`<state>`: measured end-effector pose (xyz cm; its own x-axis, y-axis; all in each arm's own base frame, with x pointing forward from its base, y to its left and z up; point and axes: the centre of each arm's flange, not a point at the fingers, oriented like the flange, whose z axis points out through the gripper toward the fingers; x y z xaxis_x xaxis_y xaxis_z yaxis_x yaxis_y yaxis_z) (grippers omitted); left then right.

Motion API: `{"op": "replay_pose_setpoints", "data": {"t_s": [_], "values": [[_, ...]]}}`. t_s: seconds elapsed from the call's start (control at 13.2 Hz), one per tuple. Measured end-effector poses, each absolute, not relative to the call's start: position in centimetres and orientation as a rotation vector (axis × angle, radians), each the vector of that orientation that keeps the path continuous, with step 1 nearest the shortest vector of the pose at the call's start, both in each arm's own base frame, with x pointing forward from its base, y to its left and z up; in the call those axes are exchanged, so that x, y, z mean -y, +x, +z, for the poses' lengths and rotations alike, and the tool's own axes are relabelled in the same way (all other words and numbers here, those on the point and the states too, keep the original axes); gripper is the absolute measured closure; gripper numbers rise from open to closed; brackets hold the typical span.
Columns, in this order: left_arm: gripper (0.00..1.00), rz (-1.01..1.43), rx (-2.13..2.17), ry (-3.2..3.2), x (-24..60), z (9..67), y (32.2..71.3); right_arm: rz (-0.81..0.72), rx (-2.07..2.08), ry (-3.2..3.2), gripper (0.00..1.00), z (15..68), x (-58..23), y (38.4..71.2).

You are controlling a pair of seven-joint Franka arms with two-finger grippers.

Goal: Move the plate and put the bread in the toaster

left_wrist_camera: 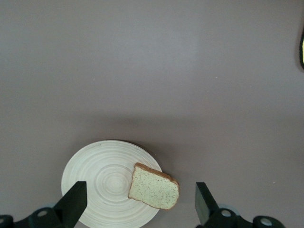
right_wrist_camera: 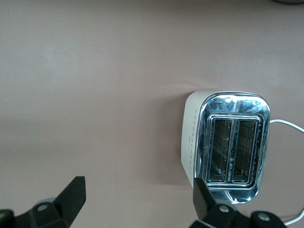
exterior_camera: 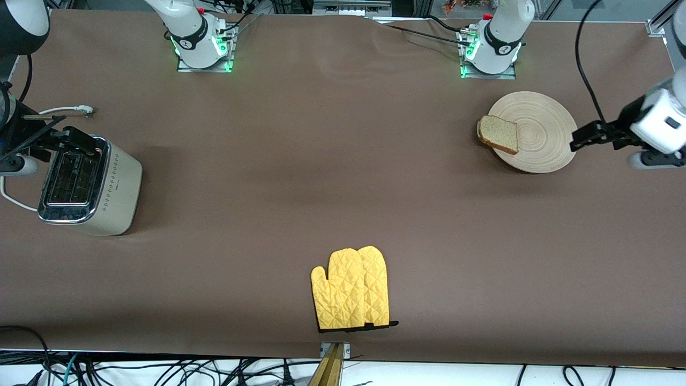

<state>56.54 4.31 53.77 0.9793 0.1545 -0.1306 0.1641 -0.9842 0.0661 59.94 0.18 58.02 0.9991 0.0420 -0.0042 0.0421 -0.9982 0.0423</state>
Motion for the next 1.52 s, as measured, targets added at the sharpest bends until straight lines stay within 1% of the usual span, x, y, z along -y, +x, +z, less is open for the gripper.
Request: {"op": "replay_pose_setpoints", "data": {"t_s": [0.15, 0.38, 0.68, 0.84, 1.14, 1.29, 1.52], "values": [[0.0, -0.261, -0.362, 2.914, -10.5, 50.0, 57.0, -0.006, -0.065, 3.099, 0.0, 58.0, -0.2, 60.0], [0.0, -0.316, -0.251, 2.805, -19.3, 44.1, 56.1, -0.007, -0.065, 3.099, 0.0, 57.9, -0.2, 60.0], [0.0, -0.428, -0.018, 2.625, -28.2, 34.9, 52.2, -0.007, -0.065, 3.099, 0.0, 57.9, -0.2, 60.0], [0.0, -0.46, 0.034, 2.507, -31.9, 29.5, 49.4, -0.008, -0.065, 3.099, 0.0, 57.9, -0.2, 60.0], [0.0, -0.322, 0.149, 2.246, -36.7, 19.0, 43.8, -0.008, -0.065, 3.099, 0.0, 57.9, -0.2, 60.0], [0.0, -0.288, 0.114, 2.18, -37.8, 16.2, 41.8, -0.008, -0.065, 3.099, 0.0, 57.9, -0.2, 60.0], [0.0, -0.276, 0.052, 2.113, -38.1, 14.1, 39.6, -0.009, -0.065, 3.099, 0.0, 57.9, -0.1, 60.0]]}}
